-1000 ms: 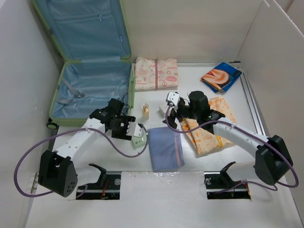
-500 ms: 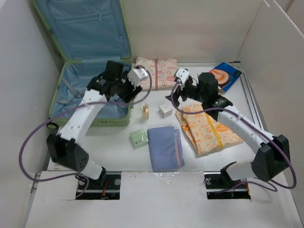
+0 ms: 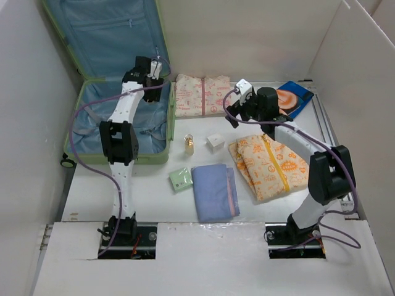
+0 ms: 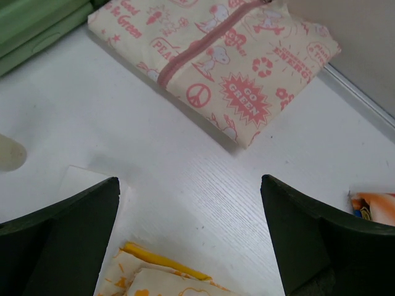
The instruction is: Pack the luggage
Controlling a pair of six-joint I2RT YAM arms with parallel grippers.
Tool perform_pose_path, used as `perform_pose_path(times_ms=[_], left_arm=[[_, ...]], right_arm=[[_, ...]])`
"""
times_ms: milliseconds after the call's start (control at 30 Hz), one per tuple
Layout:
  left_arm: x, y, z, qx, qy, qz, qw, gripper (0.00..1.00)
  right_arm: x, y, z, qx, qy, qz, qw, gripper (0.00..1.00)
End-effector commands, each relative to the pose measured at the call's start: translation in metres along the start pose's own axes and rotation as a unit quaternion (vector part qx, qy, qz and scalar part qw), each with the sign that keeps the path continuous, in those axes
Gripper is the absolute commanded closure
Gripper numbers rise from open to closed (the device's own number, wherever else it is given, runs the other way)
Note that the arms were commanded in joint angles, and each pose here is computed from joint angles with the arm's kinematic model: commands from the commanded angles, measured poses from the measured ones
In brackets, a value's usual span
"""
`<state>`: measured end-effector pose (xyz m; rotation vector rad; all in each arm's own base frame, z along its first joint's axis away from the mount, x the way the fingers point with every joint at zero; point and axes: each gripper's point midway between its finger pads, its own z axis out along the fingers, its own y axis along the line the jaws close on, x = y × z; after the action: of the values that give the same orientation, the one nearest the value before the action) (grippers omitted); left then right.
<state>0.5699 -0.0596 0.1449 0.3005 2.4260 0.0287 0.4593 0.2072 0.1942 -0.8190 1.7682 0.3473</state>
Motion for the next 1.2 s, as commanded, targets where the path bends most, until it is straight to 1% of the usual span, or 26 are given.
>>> perform_pose_path(times_ms=[0,200,367,467,500,567,600,633,667,700,733,767,800,833,933,967,1033,1067,1167], left_arm=[[-0.041,0.006,-0.007,-0.040,-0.074,-0.013,0.996,1.00],[-0.049,-0.003,0.018,-0.030,-0.108,-0.010,0.994,1.00],[-0.008,-0.007,0.066,-0.030,-0.057,-0.008,0.998,1.00],[0.007,-0.013,0.086,-0.018,-0.042,-0.002,0.999,1.00],[0.003,-0.012,0.084,-0.019,-0.047,-0.002,0.999,0.98],[0.006,-0.015,0.088,-0.014,-0.043,-0.002,0.999,0.91],[0.004,-0.015,0.088,-0.014,-0.047,-0.006,0.999,0.85],[0.000,-0.014,0.084,-0.014,-0.052,-0.007,0.999,0.77],[0.000,-0.014,0.084,-0.014,-0.052,-0.007,0.999,0.60],[-0.008,-0.013,0.075,-0.016,-0.062,-0.007,0.998,0.49],[-0.013,-0.012,0.070,-0.016,-0.068,-0.012,0.997,0.39],[-0.018,-0.012,0.064,-0.016,-0.074,-0.012,0.997,0.32],[-0.023,-0.011,0.058,-0.017,-0.081,-0.013,0.997,0.23],[-0.034,-0.009,0.044,-0.019,-0.095,-0.013,0.995,0.20],[-0.053,-0.006,0.022,-0.021,-0.123,-0.014,0.992,0.15],[-0.064,-0.004,0.005,-0.023,-0.139,-0.015,0.990,0.14],[-0.071,-0.005,-0.013,-0.018,-0.147,-0.015,0.989,0.12],[-0.083,-0.003,-0.034,-0.020,-0.166,-0.015,0.986,0.10],[-0.082,-0.015,-0.056,-0.007,-0.173,0.020,0.985,0.10]], right_arm=[[-0.035,-0.023,0.001,0.025,-0.047,0.003,0.999,0.00],[-0.013,-0.020,0.014,0.011,-0.027,0.024,0.999,0.00],[-0.013,-0.020,0.014,0.010,-0.027,0.030,0.999,0.00],[-0.017,-0.023,0.014,0.016,-0.030,0.028,0.999,0.00],[-0.017,-0.023,0.014,0.016,-0.030,0.028,0.999,0.00],[-0.017,-0.023,0.014,0.016,-0.030,0.028,0.999,0.00],[-0.021,-0.023,0.011,0.017,-0.034,0.027,0.999,0.00],[-0.021,-0.023,0.011,0.017,-0.034,0.027,0.999,0.00],[-0.021,-0.022,0.011,0.013,-0.035,0.027,0.999,0.00],[-0.021,-0.022,0.011,0.013,-0.035,0.027,0.999,0.00],[-0.022,-0.020,0.012,0.007,-0.037,0.026,0.999,0.00],[-0.026,-0.020,0.009,0.008,-0.041,0.025,0.999,0.00],[-0.031,-0.020,0.009,0.005,-0.046,0.023,0.999,0.00],[-0.031,-0.020,0.009,0.005,-0.046,0.023,0.999,0.00],[-0.035,-0.020,0.006,0.006,-0.050,0.021,0.999,0.00],[-0.040,-0.019,0.003,0.003,-0.057,0.019,0.998,0.00],[-0.041,-0.016,0.003,-0.004,-0.058,0.018,0.998,0.00],[-0.047,-0.014,0.000,-0.009,-0.066,0.016,0.998,0.00],[-0.052,-0.011,-0.005,-0.017,-0.072,0.009,0.997,0.00]])
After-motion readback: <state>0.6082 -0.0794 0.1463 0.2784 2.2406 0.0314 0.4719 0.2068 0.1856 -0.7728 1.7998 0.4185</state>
